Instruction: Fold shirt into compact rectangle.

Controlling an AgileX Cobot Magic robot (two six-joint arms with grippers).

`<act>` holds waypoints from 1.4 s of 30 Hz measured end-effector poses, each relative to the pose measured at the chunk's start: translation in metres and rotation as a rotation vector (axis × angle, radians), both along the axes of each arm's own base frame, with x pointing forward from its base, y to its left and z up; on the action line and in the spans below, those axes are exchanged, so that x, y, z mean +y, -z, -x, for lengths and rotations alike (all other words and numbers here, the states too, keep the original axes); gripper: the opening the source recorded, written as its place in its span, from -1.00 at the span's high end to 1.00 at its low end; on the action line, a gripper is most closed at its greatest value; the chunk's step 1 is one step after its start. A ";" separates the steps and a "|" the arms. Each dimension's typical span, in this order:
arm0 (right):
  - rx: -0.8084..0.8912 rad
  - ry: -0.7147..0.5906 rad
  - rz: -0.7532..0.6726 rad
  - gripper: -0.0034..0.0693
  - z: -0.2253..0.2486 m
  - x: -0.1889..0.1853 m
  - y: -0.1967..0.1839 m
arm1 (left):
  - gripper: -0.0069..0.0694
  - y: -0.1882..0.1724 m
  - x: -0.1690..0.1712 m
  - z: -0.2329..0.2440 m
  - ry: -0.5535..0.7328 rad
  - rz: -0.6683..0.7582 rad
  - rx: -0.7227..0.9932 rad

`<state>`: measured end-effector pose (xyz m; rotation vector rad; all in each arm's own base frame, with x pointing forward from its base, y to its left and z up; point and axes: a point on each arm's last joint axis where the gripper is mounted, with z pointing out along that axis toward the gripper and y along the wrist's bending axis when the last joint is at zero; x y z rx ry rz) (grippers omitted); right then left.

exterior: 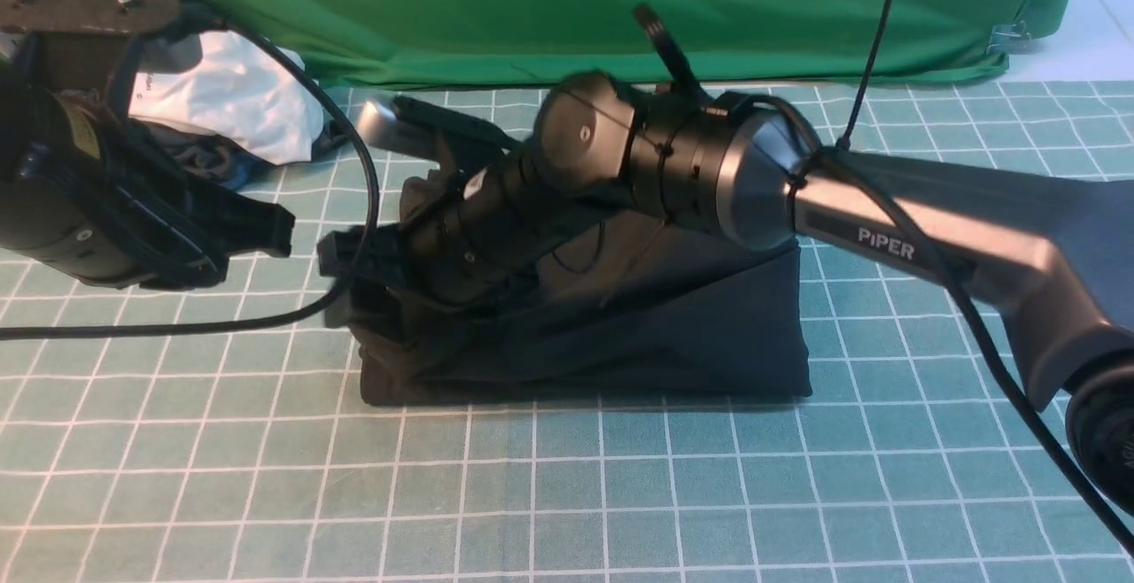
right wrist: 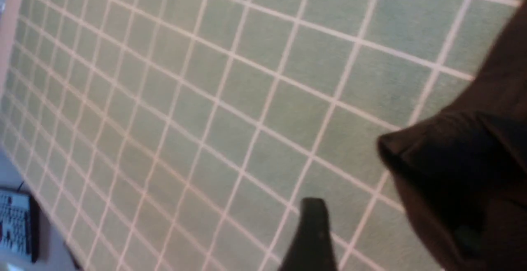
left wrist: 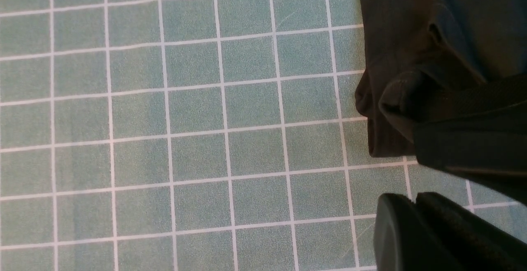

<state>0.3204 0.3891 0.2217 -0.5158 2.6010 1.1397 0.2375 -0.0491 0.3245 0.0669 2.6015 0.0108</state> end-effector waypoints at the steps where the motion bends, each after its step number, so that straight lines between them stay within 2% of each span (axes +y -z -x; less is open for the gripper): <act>1: -0.010 -0.036 -0.005 -0.61 0.001 0.001 -0.008 | 0.80 0.000 0.000 0.000 0.000 -0.001 0.000; 5: -0.066 -0.156 -0.009 -0.63 -0.002 -0.002 -0.042 | 0.80 0.000 0.001 0.000 -0.001 -0.006 -0.002; 8: -0.162 -0.202 0.088 -0.41 -0.016 -0.020 -0.065 | 0.80 0.000 0.001 0.000 -0.014 -0.005 0.000; 9: -0.176 -0.210 0.132 -0.31 -0.020 -0.027 -0.069 | 0.80 0.000 0.001 0.000 -0.021 -0.001 0.000; 11: -0.222 -0.202 0.221 0.04 -0.031 -0.043 -0.077 | 0.80 0.000 0.000 0.000 -0.032 0.018 -0.004; 13: -0.280 -0.167 0.292 0.54 -0.044 -0.063 -0.089 | 0.80 0.000 -0.002 -0.001 -0.036 0.045 -0.010; 16: -0.323 -0.104 0.330 0.79 -0.059 -0.093 -0.106 | 0.80 0.007 -0.007 -0.008 -0.043 0.085 0.015; 19: -0.355 -0.053 0.342 0.85 -0.064 -0.117 -0.123 | 0.80 0.019 -0.012 -0.017 -0.052 0.118 0.057; 20: -0.366 -0.012 0.356 0.86 -0.067 -0.143 -0.135 | 0.80 0.032 -0.019 -0.028 -0.061 0.154 0.104; 24: -0.368 0.042 0.393 0.87 -0.055 -0.193 -0.154 | 0.80 0.054 -0.031 -0.055 -0.074 0.206 0.172; 29: -0.327 0.041 0.458 0.87 -0.019 -0.244 -0.154 | 0.78 0.076 -0.044 -0.097 -0.106 0.223 0.227; 33: -0.317 0.072 0.476 0.87 0.005 -0.270 -0.152 | 0.71 0.089 -0.048 -0.115 -0.113 0.218 0.255; 37: -0.354 0.139 0.475 0.87 0.028 -0.293 -0.149 | 0.46 0.105 -0.055 -0.129 -0.128 0.243 0.299; 39: -0.375 0.163 0.474 0.87 0.036 -0.300 -0.148 | 0.23 0.114 -0.058 -0.133 -0.139 0.262 0.326; 40: -0.381 0.166 0.472 0.87 0.037 -0.300 -0.149 | 0.21 0.114 -0.058 -0.133 -0.141 0.264 0.329; 42: -0.392 0.181 0.470 0.87 0.042 -0.303 -0.147 | -0.03 0.124 -0.061 -0.135 -0.157 0.293 0.362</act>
